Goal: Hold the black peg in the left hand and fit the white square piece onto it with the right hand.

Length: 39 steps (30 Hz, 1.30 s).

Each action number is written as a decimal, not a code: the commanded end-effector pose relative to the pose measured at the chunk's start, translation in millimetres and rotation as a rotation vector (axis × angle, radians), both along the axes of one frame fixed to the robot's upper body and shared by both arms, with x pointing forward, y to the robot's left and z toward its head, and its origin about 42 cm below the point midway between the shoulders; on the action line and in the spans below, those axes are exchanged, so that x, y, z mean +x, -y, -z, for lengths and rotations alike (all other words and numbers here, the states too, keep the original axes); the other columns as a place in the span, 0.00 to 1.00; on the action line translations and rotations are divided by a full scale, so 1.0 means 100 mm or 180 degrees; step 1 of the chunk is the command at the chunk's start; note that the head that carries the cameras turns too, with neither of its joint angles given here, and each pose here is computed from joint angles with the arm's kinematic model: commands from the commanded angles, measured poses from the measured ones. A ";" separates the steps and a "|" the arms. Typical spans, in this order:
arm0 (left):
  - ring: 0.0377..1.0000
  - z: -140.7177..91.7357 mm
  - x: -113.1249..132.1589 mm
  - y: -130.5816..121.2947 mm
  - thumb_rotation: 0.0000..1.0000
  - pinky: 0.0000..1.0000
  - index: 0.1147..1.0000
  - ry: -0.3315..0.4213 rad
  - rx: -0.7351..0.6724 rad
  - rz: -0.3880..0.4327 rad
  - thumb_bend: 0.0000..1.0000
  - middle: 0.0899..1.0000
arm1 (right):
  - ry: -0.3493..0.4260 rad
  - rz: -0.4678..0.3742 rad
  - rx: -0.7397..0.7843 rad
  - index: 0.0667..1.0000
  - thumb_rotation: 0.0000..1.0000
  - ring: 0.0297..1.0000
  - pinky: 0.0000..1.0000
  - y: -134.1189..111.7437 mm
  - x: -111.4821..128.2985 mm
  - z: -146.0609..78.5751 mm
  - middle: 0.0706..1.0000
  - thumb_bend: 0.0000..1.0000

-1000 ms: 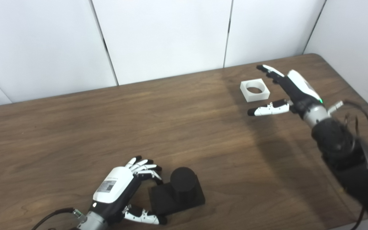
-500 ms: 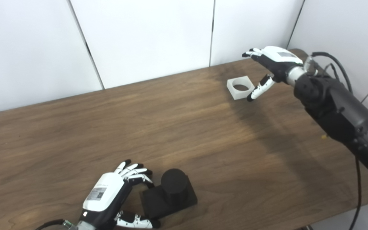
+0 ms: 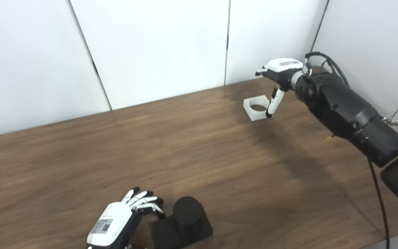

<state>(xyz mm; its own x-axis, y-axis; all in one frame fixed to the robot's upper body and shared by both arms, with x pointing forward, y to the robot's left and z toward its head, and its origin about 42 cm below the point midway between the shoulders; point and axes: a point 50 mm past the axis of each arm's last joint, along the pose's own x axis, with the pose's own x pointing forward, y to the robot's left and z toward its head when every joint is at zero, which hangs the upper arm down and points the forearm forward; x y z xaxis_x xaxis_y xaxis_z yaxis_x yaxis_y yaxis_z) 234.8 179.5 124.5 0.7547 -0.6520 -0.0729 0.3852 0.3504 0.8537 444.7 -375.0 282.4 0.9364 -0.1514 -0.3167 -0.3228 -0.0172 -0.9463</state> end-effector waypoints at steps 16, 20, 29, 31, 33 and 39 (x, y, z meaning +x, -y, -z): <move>0.90 0.04 -0.14 0.10 0.05 1.00 0.42 -0.0161 0.0322 0.0058 0.52 0.79 | -0.0077 0.0040 -0.0295 0.85 0.23 1.00 1.00 -0.08 0.22 -0.19 1.00 1.00; 0.90 0.03 -0.14 0.15 0.05 1.00 0.42 -0.0154 0.0322 0.0052 0.52 0.78 | -0.0117 0.0031 -0.0339 0.84 0.22 1.00 1.00 -0.05 0.21 -0.12 1.00 0.99; 0.90 0.00 -0.16 0.20 0.05 1.00 0.42 -0.0178 0.0318 0.0037 0.52 0.78 | -0.0241 0.0061 -0.0366 0.85 0.24 1.00 1.00 0.01 0.25 0.00 1.00 0.96; 0.89 0.00 -0.15 0.21 0.05 1.00 0.42 -0.0186 0.0288 0.0029 0.52 0.78 | -0.0233 0.0068 -0.0367 0.85 0.25 1.00 1.00 0.02 0.26 0.00 1.00 0.95; 0.89 0.00 -0.15 0.21 0.05 1.00 0.42 -0.0190 0.0264 0.0020 0.52 0.78 | -0.0221 0.0077 -0.0373 0.85 0.25 1.00 1.00 0.03 0.28 0.01 1.00 0.94; 0.90 0.01 -0.15 0.22 0.05 1.00 0.42 -0.0207 0.0270 0.0011 0.52 0.78 | -0.0188 0.0060 -0.0370 0.85 0.27 1.00 1.00 0.01 0.30 0.02 0.99 0.95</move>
<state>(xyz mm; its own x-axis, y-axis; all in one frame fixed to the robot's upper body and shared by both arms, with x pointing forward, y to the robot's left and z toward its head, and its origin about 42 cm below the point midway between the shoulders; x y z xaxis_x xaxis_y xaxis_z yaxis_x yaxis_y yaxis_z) 226.8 163.6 133.5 0.7805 -0.6164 -0.1048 0.3781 0.3318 0.8642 462.7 -375.7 243.8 0.8694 -0.2190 -0.4429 -0.4694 -0.0860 -0.8788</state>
